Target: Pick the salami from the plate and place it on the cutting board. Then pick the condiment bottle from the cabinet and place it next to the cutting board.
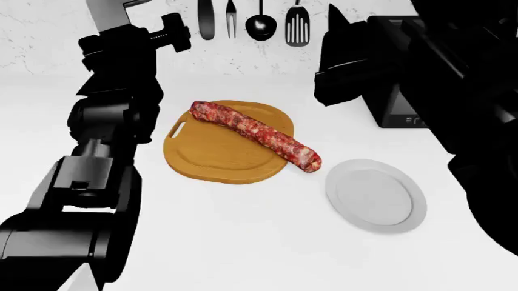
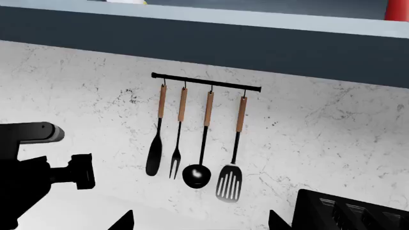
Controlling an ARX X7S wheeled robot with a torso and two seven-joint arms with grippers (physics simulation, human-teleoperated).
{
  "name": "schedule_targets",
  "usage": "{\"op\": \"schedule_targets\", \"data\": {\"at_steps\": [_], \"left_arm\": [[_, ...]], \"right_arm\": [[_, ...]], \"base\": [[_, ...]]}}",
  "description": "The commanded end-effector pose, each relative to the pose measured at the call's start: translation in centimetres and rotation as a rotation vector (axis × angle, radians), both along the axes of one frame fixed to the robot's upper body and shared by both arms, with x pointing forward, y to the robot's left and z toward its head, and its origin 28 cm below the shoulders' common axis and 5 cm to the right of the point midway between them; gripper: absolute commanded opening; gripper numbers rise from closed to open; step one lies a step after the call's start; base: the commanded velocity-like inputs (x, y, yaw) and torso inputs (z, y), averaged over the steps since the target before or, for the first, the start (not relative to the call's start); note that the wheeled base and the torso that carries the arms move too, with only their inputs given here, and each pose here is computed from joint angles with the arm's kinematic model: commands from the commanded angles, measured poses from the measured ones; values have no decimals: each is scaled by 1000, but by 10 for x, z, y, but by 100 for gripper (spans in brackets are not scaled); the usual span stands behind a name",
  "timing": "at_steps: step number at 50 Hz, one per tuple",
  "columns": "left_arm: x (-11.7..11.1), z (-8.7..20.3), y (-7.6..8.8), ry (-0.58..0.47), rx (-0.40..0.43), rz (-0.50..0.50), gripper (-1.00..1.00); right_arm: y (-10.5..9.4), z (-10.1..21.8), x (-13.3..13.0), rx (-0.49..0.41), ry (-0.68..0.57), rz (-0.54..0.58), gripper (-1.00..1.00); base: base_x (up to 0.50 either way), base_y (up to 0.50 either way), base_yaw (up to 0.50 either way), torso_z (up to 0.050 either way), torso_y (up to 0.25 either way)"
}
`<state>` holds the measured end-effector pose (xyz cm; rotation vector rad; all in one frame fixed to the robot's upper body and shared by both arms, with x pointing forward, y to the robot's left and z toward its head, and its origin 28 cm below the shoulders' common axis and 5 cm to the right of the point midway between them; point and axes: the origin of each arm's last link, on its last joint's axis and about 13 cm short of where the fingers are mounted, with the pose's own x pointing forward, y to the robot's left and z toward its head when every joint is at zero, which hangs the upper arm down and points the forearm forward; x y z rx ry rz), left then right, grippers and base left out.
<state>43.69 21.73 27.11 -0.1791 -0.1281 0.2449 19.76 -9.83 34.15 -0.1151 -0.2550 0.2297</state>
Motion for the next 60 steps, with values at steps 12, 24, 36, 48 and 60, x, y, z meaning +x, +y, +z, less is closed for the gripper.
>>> {"op": "schedule_targets", "data": {"at_steps": [12, 24, 36, 48, 60], "left_arm": [[3, -33, 6, 79, -29, -99, 100], [3, -33, 9, 55, -47, -111, 100], [3, -32, 10, 44, -61, -121, 100], [3, -34, 11, 46, -66, -132, 100], [3, -35, 11, 53, -67, -136, 100]], "right_arm": [[-13, 44, -7, -55, -52, -83, 100], [-20, 48, -3, -108, -40, -104, 100], [-21, 43, -2, -114, -1, -109, 100], [-18, 38, -2, -179, -8, -105, 100], [-18, 39, -2, -129, -17, -72, 100]], "base": [[0, 0, 0, 0, 0], [217, -274, 0, 0, 0], [334, -464, 0, 0, 0], [362, -347, 0, 0, 1], [500, -31, 0, 0, 1]]}}
